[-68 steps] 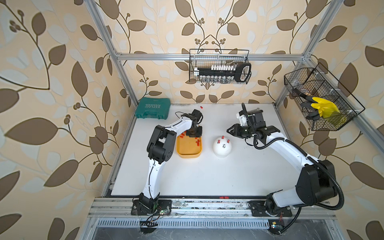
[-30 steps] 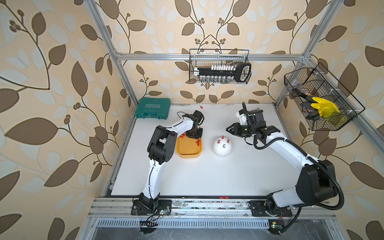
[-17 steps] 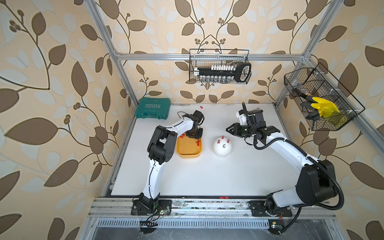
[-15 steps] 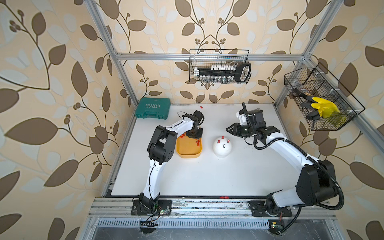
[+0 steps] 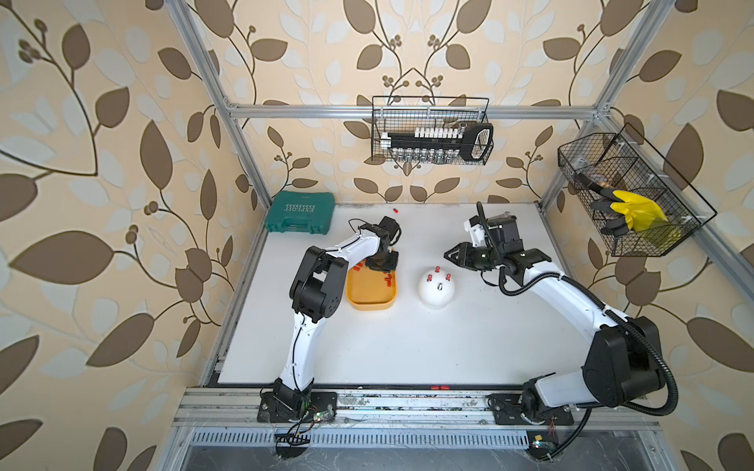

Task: Cover the protruding screws with screw protection sleeves
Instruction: Pick up the screw protection sleeve from the storage box.

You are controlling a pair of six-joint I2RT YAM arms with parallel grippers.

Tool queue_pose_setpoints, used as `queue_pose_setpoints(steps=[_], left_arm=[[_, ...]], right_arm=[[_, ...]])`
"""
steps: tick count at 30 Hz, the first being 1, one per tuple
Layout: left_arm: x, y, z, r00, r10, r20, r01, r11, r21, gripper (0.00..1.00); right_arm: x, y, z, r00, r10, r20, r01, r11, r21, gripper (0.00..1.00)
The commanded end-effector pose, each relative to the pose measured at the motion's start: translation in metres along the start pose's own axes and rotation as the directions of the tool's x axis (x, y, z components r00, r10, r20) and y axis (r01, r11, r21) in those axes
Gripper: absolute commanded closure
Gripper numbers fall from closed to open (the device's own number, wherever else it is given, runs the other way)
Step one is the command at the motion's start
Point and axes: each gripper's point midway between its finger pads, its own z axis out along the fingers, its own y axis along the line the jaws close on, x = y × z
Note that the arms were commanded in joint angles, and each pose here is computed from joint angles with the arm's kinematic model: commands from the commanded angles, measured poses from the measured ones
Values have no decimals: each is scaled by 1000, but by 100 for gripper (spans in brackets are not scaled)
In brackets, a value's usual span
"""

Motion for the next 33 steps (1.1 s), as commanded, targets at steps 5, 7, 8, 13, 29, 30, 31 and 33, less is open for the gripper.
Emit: queue_pose_setpoints(steps=[5,7,8,13,29,30,31,33], left_arm=[[-1,-6,-10,1000,17,8,-17,1000,10,72],[2,-5,-13,1000,14,8,-14,1000,12,72],[3,-5,-14,1000,10,9,-10,1000,11,72],[12,-5,-12,1000,9,-15,-9,1000,14,79],[12,-2,-9,1000,16,8,-16,1000,-5,75],[10,-1,-9,1000,18,12,-18,1000,-10,74],[9,-2,-9,1000,21,16,-21,1000,-11,74],[8,-2,-7,1000,26,17,-26,1000,-12,75]], right_arm=[[3,6,-3,1000,-9,-1,9,1000,-24,67],[3,5,-3,1000,-9,-1,9,1000,-23,67],[3,5,-2,1000,-8,-3,8,1000,-22,67],[3,6,-2,1000,-6,-3,6,1000,-27,67],[1,9,-2,1000,-8,4,8,999,-40,67],[1,9,-3,1000,-9,3,9,999,-40,67],[1,9,-3,1000,-10,5,10,999,-38,67],[1,9,-4,1000,-11,7,11,999,-38,67]])
